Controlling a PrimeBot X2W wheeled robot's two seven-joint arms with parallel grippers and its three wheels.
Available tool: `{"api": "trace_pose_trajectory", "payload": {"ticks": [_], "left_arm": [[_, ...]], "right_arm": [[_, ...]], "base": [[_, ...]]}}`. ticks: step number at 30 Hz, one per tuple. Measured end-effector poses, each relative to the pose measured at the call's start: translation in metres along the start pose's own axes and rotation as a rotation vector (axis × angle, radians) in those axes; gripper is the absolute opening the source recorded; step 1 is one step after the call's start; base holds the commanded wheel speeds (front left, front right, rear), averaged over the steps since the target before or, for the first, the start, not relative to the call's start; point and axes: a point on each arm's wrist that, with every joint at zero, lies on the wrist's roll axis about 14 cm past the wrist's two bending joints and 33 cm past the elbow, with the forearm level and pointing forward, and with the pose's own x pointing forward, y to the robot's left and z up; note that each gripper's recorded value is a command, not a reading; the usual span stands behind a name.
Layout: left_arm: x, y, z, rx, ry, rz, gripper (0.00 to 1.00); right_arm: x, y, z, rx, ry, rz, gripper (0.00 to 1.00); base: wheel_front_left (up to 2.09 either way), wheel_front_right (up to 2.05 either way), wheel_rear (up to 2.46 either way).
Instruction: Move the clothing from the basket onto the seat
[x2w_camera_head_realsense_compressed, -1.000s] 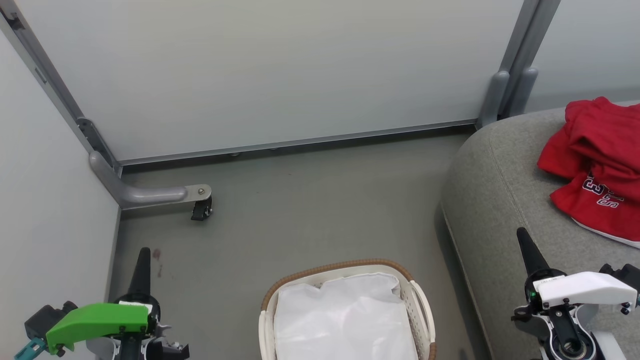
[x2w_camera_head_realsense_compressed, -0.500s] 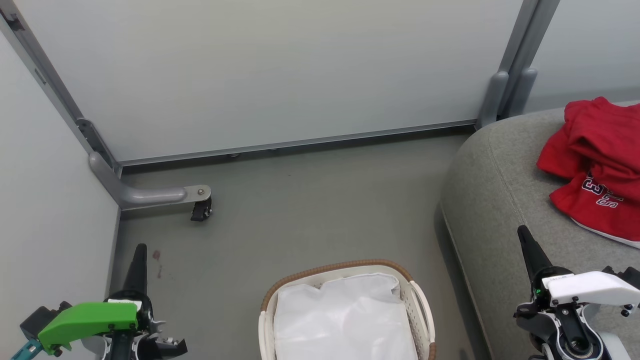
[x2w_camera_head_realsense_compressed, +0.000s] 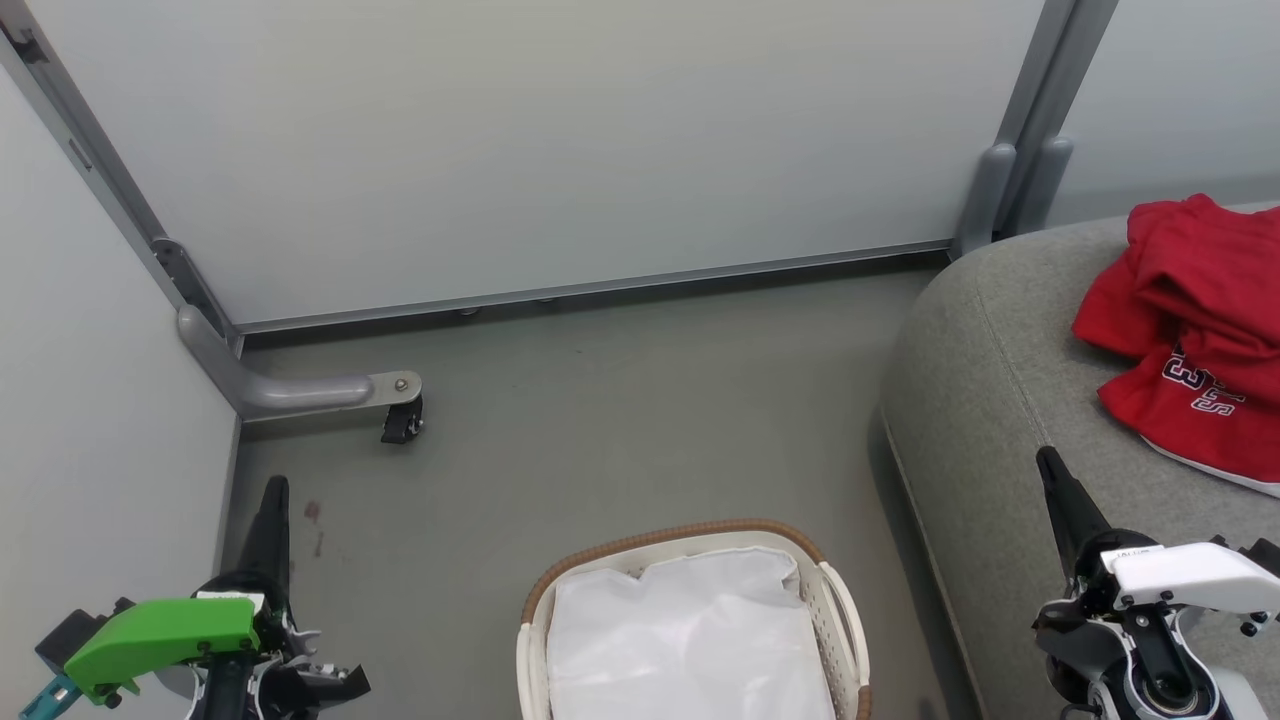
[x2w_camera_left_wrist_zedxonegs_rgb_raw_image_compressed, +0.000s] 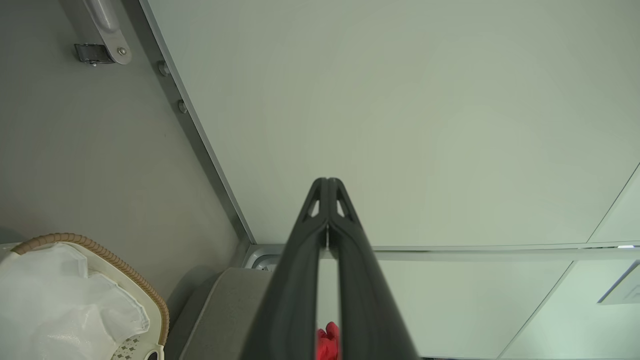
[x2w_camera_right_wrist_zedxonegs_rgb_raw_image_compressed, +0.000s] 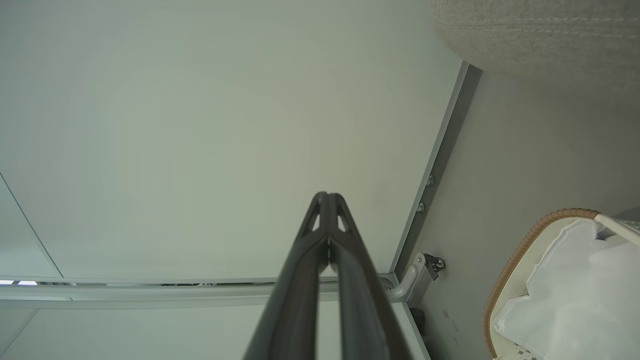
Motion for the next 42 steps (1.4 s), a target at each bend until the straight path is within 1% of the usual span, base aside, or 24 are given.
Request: {"api": "trace_pose_trajectory", "payload": {"ticks": [12,42], "left_arm": [[0.002,-0.007,0.002,-0.066,0.002,-0.025,0.0],[0.0021,-0.0077,0.0027,-0.067,0.0,-0.027,0.0]], "right_arm": [[-0.0003,0.004,0.0014,0.082,0.001,0.018,0.0],[-0.0003,0.004,0.0016,0.082,0.001,0.018,0.0]], "base": [[0.0,0.0,0.0],[0.0,0.0,0.0]]}}
